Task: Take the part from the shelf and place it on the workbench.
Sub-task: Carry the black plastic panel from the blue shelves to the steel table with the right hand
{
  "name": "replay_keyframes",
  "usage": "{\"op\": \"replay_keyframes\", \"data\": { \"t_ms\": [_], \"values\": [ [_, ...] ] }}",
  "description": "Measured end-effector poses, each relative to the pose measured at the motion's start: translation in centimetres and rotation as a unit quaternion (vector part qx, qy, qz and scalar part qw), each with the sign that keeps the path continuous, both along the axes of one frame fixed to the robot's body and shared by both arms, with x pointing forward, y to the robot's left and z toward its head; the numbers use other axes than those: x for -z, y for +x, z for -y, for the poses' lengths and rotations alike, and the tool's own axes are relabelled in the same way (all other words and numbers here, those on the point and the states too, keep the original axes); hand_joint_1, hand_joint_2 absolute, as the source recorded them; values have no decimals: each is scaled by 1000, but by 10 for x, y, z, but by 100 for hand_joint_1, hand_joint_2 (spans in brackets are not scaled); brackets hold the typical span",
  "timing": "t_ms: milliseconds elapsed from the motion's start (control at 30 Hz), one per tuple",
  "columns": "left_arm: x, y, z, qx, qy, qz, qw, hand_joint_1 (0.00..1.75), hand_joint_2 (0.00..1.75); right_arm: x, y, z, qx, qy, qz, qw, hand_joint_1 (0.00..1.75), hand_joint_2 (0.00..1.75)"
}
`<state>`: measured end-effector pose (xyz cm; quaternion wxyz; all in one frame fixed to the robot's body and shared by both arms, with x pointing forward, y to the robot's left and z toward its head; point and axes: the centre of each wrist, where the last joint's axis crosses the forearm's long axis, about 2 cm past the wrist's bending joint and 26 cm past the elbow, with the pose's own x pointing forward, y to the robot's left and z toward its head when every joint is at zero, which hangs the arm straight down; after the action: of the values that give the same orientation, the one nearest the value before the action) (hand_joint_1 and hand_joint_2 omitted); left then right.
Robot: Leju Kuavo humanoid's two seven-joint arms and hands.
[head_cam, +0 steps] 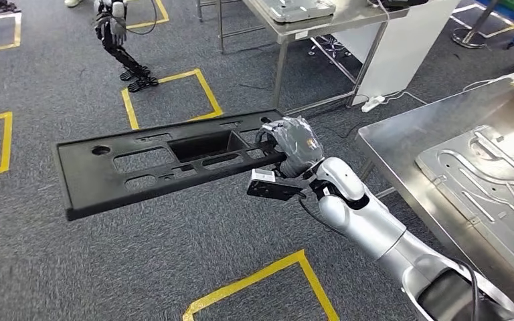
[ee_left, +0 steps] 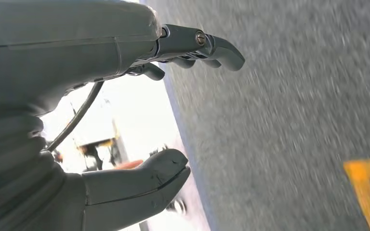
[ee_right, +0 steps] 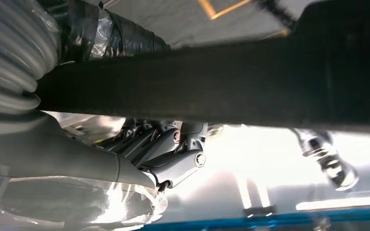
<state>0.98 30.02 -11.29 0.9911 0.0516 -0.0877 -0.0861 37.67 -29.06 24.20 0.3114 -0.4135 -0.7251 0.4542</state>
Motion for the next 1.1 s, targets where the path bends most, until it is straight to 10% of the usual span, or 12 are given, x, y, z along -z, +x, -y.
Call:
{"op": "replay_keyframes", "data": {
  "t_ms": [1100],
  "values": [
    [0,-2,-2,16,-2,-7,1000,0,175,10,-10,26,39,-19,8,999,175,175]
  ]
}}
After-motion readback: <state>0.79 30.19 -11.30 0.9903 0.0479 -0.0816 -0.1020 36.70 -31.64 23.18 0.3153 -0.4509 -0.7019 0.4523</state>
